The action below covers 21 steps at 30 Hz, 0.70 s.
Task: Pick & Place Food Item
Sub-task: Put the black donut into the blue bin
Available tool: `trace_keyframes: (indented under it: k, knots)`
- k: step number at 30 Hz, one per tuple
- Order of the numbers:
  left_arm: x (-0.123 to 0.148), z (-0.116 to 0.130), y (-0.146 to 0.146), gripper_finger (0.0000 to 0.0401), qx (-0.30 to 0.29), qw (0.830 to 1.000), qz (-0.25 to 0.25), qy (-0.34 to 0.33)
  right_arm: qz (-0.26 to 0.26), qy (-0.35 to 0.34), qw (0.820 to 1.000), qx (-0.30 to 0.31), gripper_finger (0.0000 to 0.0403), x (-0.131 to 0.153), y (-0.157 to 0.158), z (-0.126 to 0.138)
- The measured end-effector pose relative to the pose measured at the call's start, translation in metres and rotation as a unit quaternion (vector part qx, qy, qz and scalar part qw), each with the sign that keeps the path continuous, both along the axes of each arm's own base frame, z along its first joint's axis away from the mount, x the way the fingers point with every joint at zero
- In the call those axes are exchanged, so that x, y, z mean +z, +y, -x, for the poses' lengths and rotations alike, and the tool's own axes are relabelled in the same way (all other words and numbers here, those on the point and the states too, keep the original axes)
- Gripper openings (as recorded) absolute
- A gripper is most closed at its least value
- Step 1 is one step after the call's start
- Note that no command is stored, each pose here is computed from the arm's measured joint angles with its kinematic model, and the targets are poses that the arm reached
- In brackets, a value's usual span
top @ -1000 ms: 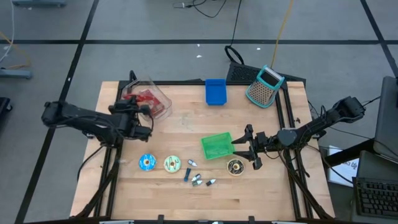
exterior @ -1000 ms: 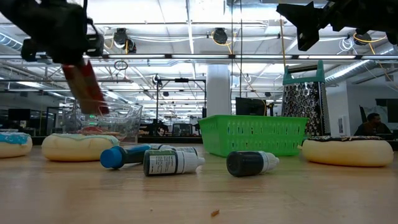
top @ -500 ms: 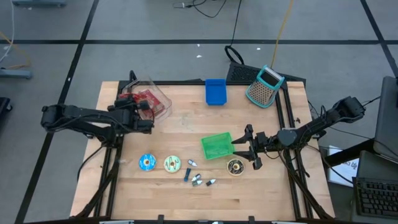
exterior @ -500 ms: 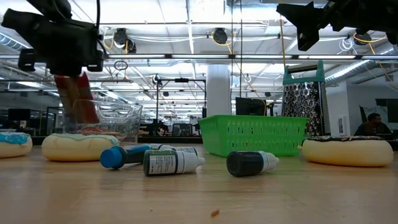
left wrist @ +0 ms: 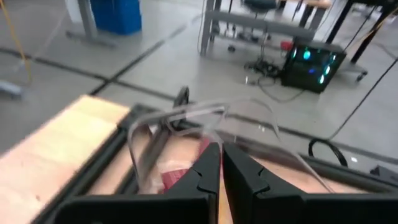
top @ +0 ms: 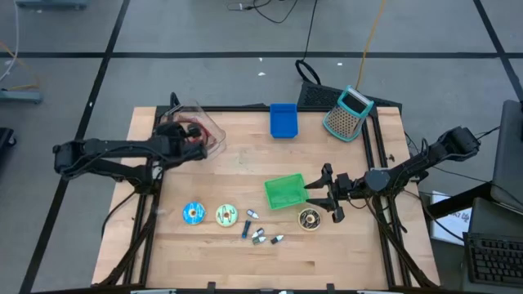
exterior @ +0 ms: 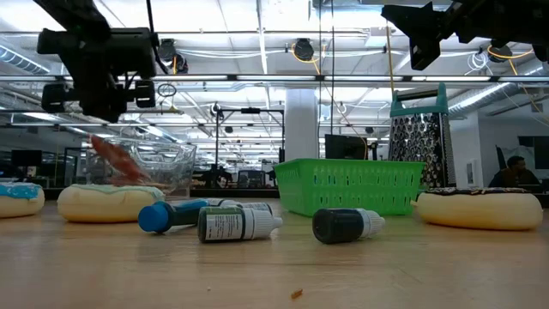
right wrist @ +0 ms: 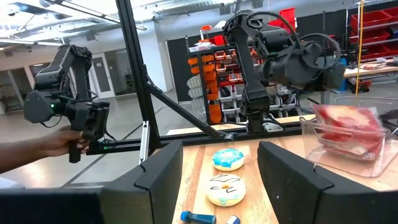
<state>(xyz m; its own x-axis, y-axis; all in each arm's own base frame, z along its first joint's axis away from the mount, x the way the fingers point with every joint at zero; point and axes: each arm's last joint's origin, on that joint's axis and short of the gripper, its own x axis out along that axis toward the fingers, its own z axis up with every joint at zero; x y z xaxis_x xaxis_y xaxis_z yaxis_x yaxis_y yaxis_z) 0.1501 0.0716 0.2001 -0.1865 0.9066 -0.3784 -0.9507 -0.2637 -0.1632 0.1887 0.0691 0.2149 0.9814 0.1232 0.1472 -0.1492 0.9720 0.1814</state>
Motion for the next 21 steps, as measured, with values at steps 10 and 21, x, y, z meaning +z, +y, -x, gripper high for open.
trace_keyframes:
  k: [10, 21]
  knots:
    - [0.002, -0.016, 0.007, 0.0008, -0.079, 0.995, 0.059, 0.013, 0.000, 0.000, 1.000, 0.000, 0.0196, 0.000, 0.000, 0.000]
    - [0.048, -0.036, -0.015, 0.0004, -0.451, 0.877, 0.155, 0.053, 0.000, 0.000, 1.000, 0.000, 0.0196, 0.000, 0.000, 0.000]
